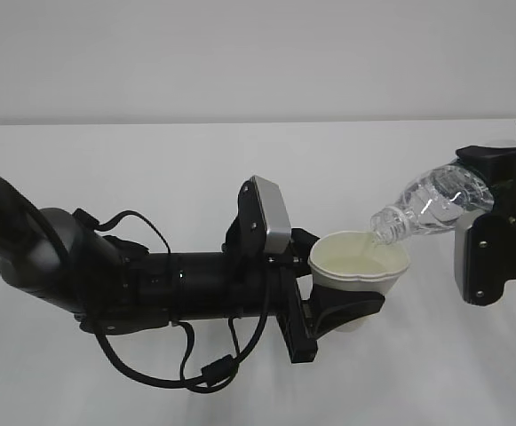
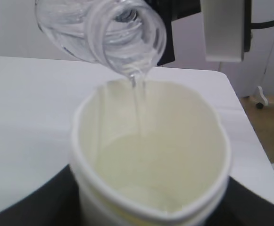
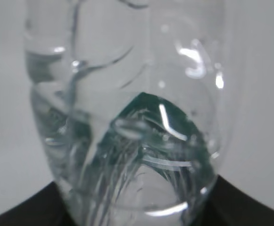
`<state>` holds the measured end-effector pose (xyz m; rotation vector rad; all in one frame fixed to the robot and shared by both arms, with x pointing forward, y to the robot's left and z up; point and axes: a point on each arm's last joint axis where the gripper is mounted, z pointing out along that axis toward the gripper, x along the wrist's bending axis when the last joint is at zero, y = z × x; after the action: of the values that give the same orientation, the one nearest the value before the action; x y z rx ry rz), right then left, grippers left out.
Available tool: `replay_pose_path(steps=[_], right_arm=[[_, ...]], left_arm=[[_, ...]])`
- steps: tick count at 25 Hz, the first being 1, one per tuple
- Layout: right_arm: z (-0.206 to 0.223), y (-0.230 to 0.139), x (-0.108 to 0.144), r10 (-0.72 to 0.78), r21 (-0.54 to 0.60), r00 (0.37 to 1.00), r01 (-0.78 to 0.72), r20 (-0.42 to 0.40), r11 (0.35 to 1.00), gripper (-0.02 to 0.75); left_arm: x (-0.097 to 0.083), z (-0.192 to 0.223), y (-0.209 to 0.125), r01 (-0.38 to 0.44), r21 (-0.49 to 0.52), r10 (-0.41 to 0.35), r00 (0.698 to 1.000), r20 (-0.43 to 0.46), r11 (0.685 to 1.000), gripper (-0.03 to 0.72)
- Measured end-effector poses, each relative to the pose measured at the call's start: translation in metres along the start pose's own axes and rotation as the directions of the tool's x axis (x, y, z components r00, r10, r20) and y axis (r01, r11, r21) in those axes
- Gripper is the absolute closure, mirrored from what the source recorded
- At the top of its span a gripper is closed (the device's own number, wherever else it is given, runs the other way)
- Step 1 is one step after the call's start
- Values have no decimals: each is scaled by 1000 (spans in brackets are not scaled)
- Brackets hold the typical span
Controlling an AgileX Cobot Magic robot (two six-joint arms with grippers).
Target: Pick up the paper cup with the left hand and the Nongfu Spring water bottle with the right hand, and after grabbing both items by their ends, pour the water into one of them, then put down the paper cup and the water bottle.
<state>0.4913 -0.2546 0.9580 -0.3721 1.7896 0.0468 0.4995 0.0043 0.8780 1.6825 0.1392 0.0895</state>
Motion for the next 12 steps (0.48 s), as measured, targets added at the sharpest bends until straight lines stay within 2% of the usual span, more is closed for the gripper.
replay_pose_path(steps=[12], right_arm=[[0, 0, 0, -2, 0, 1000, 2, -2, 1000, 363]], left_arm=[[0, 0, 0, 0, 0, 0, 1000, 1, 1000, 260]])
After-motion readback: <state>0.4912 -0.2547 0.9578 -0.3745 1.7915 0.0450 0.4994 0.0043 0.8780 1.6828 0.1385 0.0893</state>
